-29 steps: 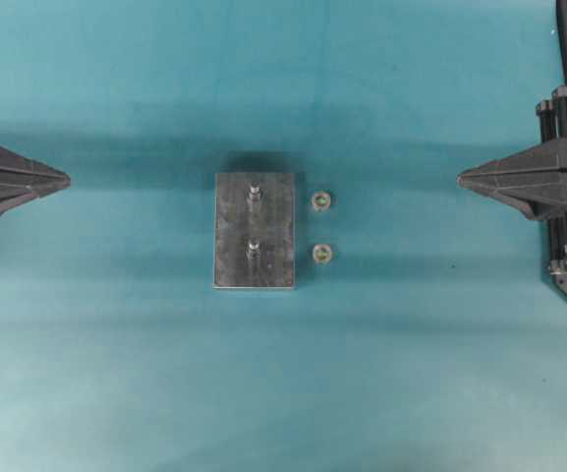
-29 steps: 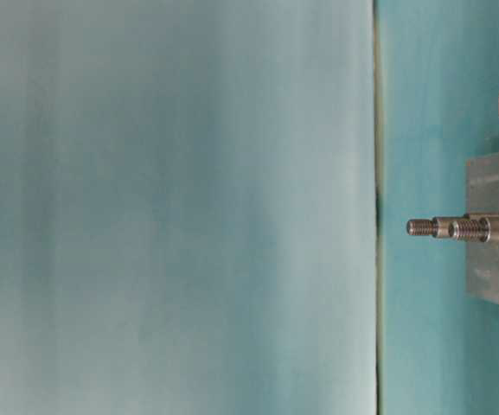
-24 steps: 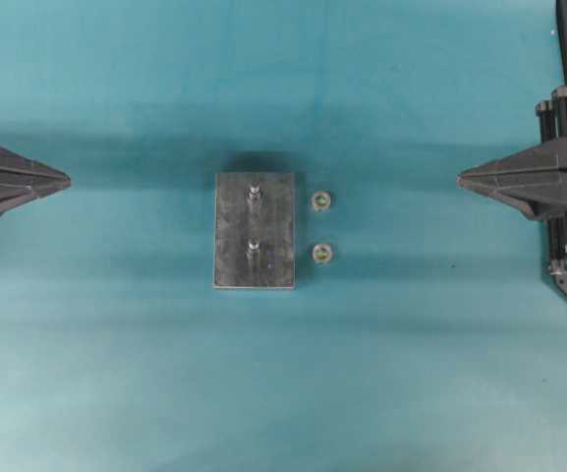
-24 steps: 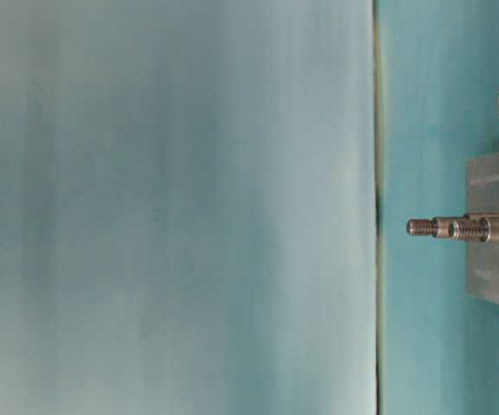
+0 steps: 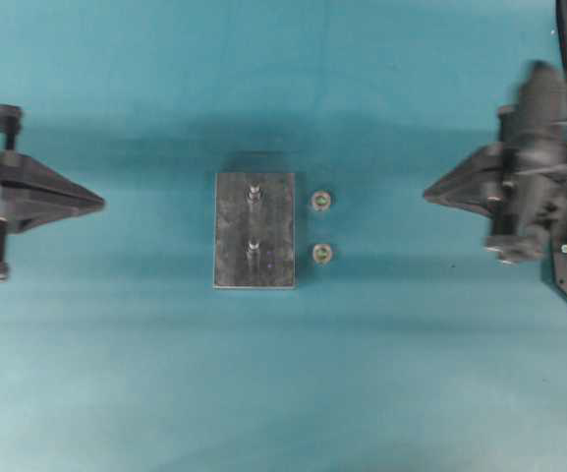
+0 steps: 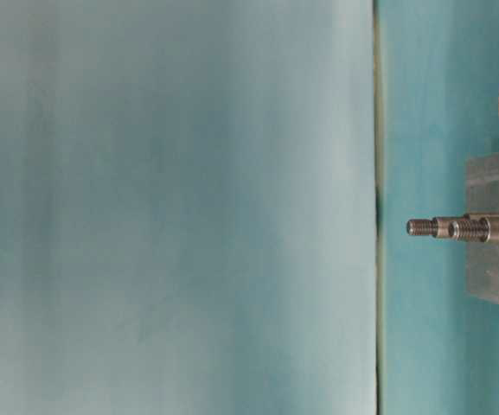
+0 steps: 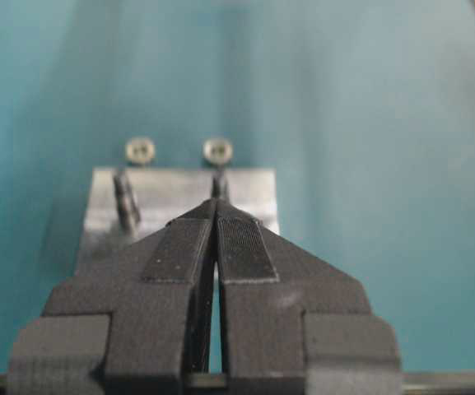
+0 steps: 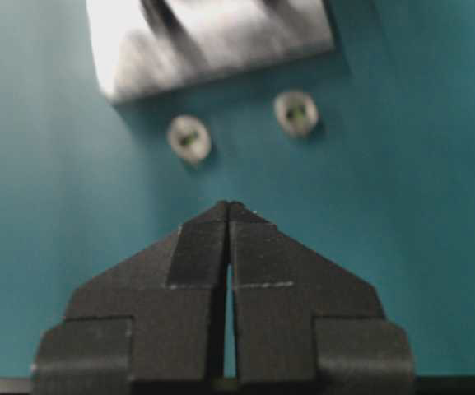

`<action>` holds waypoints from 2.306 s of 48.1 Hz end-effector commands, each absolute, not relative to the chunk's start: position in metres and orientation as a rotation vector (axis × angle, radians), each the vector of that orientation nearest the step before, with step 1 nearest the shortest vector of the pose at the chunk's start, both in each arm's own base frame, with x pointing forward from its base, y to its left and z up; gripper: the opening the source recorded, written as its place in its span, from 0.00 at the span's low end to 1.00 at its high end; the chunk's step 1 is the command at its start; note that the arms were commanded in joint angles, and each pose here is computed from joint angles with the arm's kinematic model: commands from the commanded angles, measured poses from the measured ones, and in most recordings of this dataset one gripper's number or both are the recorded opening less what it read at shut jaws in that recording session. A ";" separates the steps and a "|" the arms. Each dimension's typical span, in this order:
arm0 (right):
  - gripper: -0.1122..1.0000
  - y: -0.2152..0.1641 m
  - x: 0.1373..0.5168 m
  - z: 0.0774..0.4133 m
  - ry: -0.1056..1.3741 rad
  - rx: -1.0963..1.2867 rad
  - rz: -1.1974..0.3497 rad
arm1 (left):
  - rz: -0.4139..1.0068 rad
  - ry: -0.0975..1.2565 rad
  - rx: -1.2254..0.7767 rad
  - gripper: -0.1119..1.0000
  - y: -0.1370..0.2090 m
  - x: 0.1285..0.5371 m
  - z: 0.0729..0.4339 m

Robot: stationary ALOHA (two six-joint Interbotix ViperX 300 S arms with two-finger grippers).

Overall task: Insert the washer onto the shaft.
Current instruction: 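Move the open right gripper over the upper metal washer beside the block, then close the right gripper on the upper washer and lift it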

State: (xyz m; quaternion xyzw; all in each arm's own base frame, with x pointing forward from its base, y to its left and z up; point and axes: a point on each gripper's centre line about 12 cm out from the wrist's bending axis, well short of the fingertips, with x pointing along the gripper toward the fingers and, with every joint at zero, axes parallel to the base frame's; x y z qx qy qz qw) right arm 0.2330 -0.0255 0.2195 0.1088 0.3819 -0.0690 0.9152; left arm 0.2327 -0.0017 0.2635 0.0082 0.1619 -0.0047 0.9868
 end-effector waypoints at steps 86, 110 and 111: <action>0.88 -0.067 0.394 0.107 1.288 0.087 -0.117 | -0.033 0.477 0.028 0.10 -0.007 0.231 0.251; 0.88 -0.070 0.389 0.109 1.315 0.093 -0.125 | -0.033 0.477 0.028 0.10 -0.007 0.230 0.250; 0.88 -0.070 0.389 0.109 1.315 0.093 -0.125 | -0.033 0.477 0.028 0.10 -0.007 0.230 0.250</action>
